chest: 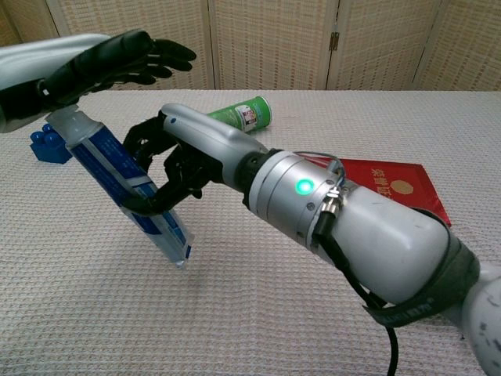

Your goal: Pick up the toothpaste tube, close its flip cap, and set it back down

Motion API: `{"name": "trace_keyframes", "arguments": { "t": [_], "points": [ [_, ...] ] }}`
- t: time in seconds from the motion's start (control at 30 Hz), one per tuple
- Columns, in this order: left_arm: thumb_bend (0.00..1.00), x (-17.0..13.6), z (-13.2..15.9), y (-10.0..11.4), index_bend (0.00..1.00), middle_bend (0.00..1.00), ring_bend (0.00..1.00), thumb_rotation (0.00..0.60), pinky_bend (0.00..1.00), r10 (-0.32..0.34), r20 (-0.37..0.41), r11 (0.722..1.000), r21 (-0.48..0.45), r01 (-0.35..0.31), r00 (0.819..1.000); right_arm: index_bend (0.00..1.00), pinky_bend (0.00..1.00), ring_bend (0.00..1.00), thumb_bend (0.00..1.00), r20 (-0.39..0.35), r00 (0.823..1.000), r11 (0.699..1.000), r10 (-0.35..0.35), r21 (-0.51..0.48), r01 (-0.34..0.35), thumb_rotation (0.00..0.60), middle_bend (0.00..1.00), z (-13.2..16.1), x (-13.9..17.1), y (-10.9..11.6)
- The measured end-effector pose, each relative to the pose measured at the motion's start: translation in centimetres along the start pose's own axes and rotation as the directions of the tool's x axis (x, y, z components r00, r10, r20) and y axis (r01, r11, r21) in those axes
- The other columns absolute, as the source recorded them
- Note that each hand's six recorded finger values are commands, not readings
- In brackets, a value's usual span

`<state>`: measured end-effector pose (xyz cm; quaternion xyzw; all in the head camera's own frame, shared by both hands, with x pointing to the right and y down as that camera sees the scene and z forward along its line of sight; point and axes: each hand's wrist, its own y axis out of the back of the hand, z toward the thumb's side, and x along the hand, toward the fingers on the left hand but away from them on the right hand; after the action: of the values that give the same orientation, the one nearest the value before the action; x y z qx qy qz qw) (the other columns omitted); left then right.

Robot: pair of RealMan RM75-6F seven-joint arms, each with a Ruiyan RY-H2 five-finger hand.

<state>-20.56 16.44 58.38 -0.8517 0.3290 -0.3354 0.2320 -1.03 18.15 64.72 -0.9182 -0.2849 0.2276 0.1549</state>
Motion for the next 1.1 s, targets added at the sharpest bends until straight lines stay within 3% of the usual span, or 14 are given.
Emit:
{"name": "trace_keyframes", "arguments": {
  "t": [0.8, 1.1],
  "points": [
    [0.13, 0.0, -0.4, -0.9, 0.0, 0.07, 0.03, 0.0, 0.0, -0.043, -0.03, 0.998, 0.049, 0.045, 0.999, 0.76, 0.74, 0.81, 1.0, 0.004, 1.0, 1.0, -0.007, -0.009, 0.007, 0.6, 0.72, 0.1, -0.1, -0.3],
    [0.13, -0.7, -1.1, 1.0, 0.0, 0.07, 0.03, 0.0, 0.0, 0.03, -0.04, 0.999, 0.042, -0.028, 0.999, 0.76, 0.74, 0.81, 1.0, 0.055, 0.997, 0.993, 0.053, 0.103, -0.058, 0.6, 0.72, -1.9, 0.7, 0.4]
  ]
}}
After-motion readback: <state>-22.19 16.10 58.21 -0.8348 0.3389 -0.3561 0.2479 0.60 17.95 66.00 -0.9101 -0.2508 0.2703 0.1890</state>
